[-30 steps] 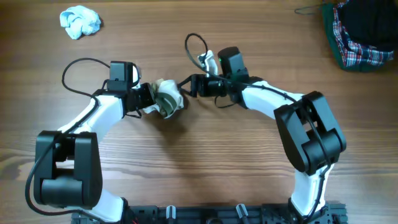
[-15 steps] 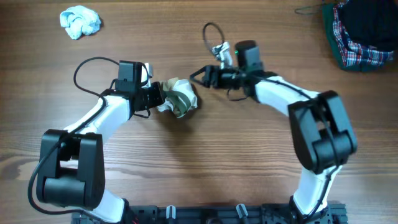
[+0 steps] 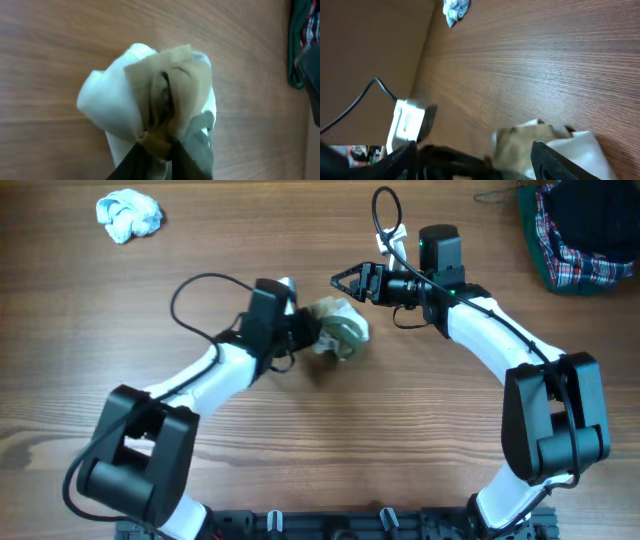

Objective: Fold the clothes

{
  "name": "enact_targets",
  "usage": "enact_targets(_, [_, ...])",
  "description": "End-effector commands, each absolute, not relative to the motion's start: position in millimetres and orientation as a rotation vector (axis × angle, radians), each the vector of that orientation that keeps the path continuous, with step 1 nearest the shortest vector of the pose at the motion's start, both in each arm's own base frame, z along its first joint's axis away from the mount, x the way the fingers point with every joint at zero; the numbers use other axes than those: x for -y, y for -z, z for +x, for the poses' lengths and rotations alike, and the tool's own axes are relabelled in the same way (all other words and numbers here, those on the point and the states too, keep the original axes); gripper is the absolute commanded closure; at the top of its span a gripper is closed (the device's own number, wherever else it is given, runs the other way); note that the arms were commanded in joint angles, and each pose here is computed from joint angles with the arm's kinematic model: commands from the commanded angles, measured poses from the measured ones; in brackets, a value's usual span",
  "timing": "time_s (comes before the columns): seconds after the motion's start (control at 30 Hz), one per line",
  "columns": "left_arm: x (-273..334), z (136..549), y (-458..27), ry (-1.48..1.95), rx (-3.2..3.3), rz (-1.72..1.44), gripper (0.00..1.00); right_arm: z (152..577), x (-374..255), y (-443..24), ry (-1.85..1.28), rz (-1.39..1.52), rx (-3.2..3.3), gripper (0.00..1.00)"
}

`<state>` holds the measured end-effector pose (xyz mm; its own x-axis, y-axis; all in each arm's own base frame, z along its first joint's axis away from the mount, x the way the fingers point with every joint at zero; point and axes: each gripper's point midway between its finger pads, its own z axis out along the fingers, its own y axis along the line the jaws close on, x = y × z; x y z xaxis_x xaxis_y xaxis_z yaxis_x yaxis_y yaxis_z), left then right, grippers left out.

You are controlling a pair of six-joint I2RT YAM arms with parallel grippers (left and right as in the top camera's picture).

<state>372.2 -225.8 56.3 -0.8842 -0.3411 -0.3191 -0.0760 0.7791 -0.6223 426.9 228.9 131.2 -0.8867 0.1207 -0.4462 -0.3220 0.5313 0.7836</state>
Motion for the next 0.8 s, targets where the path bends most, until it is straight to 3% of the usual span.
enact_targets(0.0, [239, 367, -51, 0.849, -2.554, -0.376, 0.63, 425, -229, -147, -1.329, -0.213, -2.278, 0.27])
enact_targets(0.03, [243, 365, -51, 0.852, -2.558, -0.364, 0.48, 425, -228, -147, -1.328, -0.208, -2.279, 0.27])
enact_targets(0.13, [241, 364, -50, 0.846, -2.566, -0.369, 0.31, 426, -223, -147, -1.325, -0.187, -2.288, 0.28])
enact_targets(0.4, [170, 393, -85, 0.952, -2.474, -0.559, 0.18, 418, -204, -129, -1.188, -0.024, -2.439, 0.30])
enact_targets(0.53, [87, 406, -90, 0.822, -2.413, -0.690, 0.08, 391, -203, -81, -0.829, 0.045, -2.667, 0.33])
enact_targets(0.57, [68, 406, -86, 0.787, -2.413, -0.729, 0.07, 384, -212, -76, -0.761, 0.006, -2.686, 0.64])
enact_targets(0.6, [57, 406, -85, 0.764, -2.411, -0.736, 0.07, 380, -220, -75, -0.737, -0.023, -2.690, 0.82])
enact_targets(0.63, [49, 406, -83, 0.746, -2.410, -0.739, 0.08, 376, -228, -74, -0.731, -0.050, -2.692, 0.94])
enact_targets(0.77, [24, 400, -72, 0.601, -2.438, -0.773, 0.07, 366, -245, -74, -0.720, -0.102, -2.696, 0.96])
